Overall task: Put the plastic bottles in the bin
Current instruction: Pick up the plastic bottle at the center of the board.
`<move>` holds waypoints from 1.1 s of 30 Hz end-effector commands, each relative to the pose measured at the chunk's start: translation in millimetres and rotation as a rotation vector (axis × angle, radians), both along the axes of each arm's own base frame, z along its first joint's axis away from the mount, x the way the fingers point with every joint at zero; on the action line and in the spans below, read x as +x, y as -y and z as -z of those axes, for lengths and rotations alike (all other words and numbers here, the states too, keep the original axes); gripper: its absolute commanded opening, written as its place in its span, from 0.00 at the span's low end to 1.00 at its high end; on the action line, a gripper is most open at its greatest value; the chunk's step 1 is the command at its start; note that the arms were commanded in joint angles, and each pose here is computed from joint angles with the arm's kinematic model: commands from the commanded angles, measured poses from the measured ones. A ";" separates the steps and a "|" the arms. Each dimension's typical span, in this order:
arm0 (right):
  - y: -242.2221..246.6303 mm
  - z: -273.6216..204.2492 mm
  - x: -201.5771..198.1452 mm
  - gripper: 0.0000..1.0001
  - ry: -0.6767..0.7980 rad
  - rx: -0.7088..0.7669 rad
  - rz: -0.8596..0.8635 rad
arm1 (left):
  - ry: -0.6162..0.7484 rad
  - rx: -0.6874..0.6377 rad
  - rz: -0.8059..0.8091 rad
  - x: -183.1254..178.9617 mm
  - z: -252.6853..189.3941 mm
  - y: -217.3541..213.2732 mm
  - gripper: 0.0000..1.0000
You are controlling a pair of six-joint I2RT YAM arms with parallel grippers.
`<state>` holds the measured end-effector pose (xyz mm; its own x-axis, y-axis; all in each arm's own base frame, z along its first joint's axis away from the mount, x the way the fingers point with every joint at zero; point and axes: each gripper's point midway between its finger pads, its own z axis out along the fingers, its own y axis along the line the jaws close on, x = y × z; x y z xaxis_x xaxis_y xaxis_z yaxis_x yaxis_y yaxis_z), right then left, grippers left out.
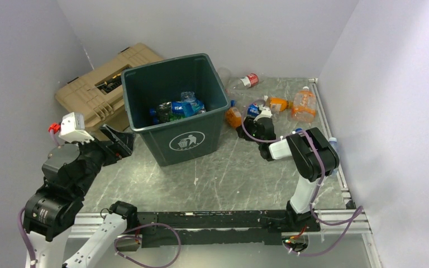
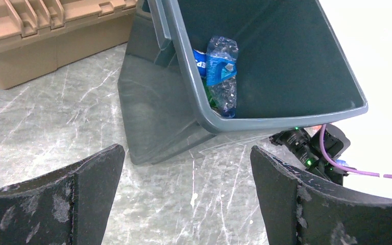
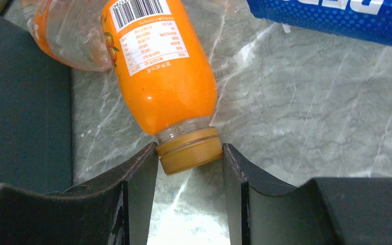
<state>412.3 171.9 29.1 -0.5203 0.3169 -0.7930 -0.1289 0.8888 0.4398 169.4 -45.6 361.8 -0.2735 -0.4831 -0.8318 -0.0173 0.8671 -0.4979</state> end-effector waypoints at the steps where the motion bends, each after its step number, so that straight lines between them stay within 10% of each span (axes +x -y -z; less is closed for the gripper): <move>1: -3.8 -16.6 -9.3 0.32 0.054 0.019 -0.025 | 0.036 -0.025 0.007 -1.1 -8.8 1.7 0.99; 9: 11.9 -64.3 -44.7 0.00 0.118 0.006 0.067 | 0.081 -0.037 -0.008 1.6 -21.4 -0.2 0.99; 22: 45.7 -220.4 -155.6 0.00 0.298 0.109 0.110 | 0.290 -0.098 -0.024 39.6 -88.7 9.3 0.99; 33: 8.7 -311.5 -272.9 0.00 0.443 0.160 -0.487 | 0.298 -0.133 0.756 61.6 -141.1 151.3 0.96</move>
